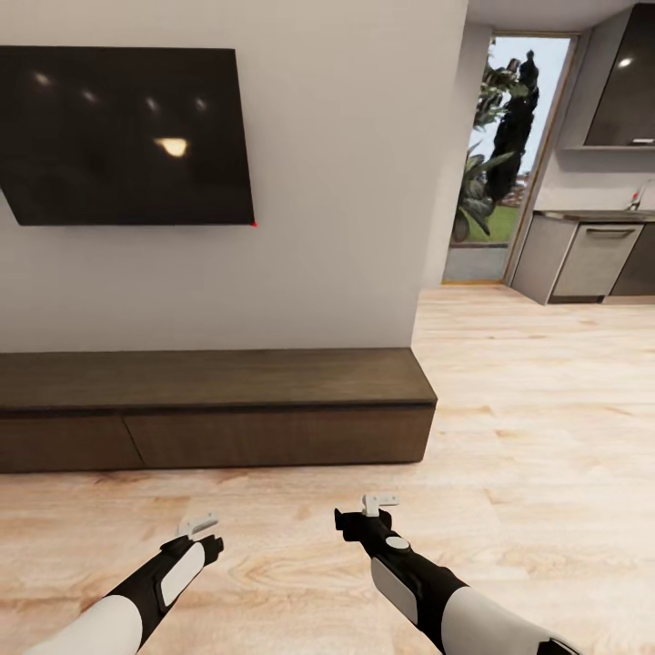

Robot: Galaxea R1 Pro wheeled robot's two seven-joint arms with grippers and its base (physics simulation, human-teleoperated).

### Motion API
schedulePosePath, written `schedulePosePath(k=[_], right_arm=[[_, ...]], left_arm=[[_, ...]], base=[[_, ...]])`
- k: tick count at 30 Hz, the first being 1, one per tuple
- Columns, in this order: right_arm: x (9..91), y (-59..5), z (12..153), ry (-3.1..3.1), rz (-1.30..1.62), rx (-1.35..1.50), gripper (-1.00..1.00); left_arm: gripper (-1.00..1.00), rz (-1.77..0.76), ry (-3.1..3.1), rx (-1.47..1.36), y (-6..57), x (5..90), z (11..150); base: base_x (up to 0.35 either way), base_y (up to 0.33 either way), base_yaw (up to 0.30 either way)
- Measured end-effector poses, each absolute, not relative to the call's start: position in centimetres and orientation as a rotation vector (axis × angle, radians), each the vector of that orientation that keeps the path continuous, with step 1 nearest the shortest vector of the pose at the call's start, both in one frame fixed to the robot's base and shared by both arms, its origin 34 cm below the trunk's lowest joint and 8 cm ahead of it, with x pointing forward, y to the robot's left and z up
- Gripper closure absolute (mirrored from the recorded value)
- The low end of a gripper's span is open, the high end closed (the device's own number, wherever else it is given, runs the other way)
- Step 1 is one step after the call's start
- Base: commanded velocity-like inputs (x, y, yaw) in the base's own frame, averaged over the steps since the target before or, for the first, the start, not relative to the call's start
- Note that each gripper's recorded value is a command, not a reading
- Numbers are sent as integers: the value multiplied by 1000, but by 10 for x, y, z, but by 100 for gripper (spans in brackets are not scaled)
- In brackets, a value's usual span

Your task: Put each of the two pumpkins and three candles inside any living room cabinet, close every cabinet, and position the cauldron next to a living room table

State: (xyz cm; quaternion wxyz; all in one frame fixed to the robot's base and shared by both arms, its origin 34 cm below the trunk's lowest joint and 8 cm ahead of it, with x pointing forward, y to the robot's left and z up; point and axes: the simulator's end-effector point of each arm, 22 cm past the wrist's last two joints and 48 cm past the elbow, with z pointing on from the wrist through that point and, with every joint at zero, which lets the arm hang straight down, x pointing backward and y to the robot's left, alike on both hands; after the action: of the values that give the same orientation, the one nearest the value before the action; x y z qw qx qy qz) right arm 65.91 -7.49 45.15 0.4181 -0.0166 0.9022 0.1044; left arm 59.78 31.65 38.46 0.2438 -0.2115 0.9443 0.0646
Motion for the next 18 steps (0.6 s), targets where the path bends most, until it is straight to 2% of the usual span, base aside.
schedulePosePath(k=[8,18], right_arm=[[663,-75,468,2264,262,-44,-100],[666,-75,487,2267,259,-49,-100]], left_arm=[[-100,168,2579,-576,316,602,402],[-100,170,2584,-576,315,605,420]], base=[[0,0,-10],[0,0,-74]])
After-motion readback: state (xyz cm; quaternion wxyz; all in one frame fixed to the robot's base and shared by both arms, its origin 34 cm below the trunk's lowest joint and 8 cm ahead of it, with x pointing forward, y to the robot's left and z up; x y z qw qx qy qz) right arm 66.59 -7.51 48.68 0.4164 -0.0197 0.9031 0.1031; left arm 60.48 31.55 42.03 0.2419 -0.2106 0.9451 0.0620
